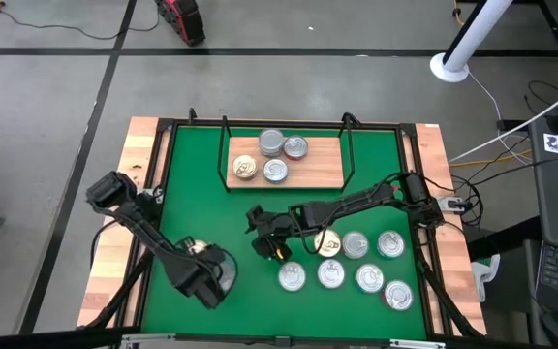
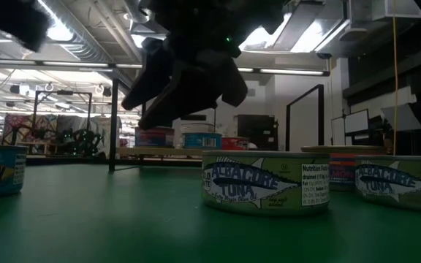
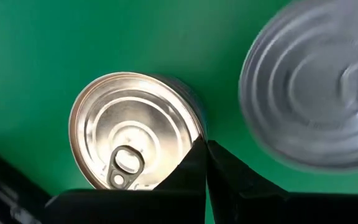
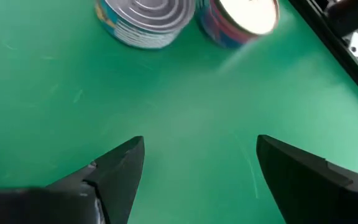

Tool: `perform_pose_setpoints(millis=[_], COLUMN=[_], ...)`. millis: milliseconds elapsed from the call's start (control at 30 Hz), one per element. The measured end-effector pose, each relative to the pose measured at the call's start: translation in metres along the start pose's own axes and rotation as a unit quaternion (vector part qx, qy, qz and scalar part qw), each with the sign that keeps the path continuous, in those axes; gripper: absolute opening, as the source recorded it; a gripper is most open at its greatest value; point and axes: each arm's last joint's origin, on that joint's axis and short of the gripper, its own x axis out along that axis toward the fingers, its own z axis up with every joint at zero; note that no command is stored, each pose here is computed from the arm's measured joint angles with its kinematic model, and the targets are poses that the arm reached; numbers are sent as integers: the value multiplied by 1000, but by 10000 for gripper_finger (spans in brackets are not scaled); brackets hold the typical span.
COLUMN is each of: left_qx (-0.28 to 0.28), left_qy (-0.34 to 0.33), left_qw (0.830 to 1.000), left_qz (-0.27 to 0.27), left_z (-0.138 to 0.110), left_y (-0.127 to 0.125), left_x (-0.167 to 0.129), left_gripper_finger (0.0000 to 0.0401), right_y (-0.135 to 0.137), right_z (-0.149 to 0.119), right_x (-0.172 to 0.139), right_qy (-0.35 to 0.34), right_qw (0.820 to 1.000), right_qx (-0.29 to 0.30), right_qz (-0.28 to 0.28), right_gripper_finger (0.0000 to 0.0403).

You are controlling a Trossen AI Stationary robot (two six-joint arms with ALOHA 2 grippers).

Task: Stack canned seafood by type on shelf
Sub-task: Stack the blue pink tuna can on top of the other blue pink tuna can on the shelf

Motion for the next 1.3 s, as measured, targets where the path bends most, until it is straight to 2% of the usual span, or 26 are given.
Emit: perform_pose_setpoints(millis=[367,633,733,967,1300], left_qx=[55,84,85,85,83], left_qy=[-36,-75,-84,-103,-109], left_qw=[998,993,992,988,988], left_qz=[-3,-30,-43,-71,-77], left_z=[45,76,85,98,100], left_y=[7,10,10,9,8], left_x=[-1,3,4,4,4], left_gripper_finger=[0,0,0,0,0], right_y=[0,1,3,14,21], right_z=[0,-1,1,8,-2], right_x=[0,0,0,0,-5], right_qy=[-6,-2,13,52,122], right_qw=[1000,1000,1000,997,992], right_qx=[0,-1,-8,-22,6], right_qz=[8,9,-11,-57,-31], right_gripper_finger=[308,308,308,308,308])
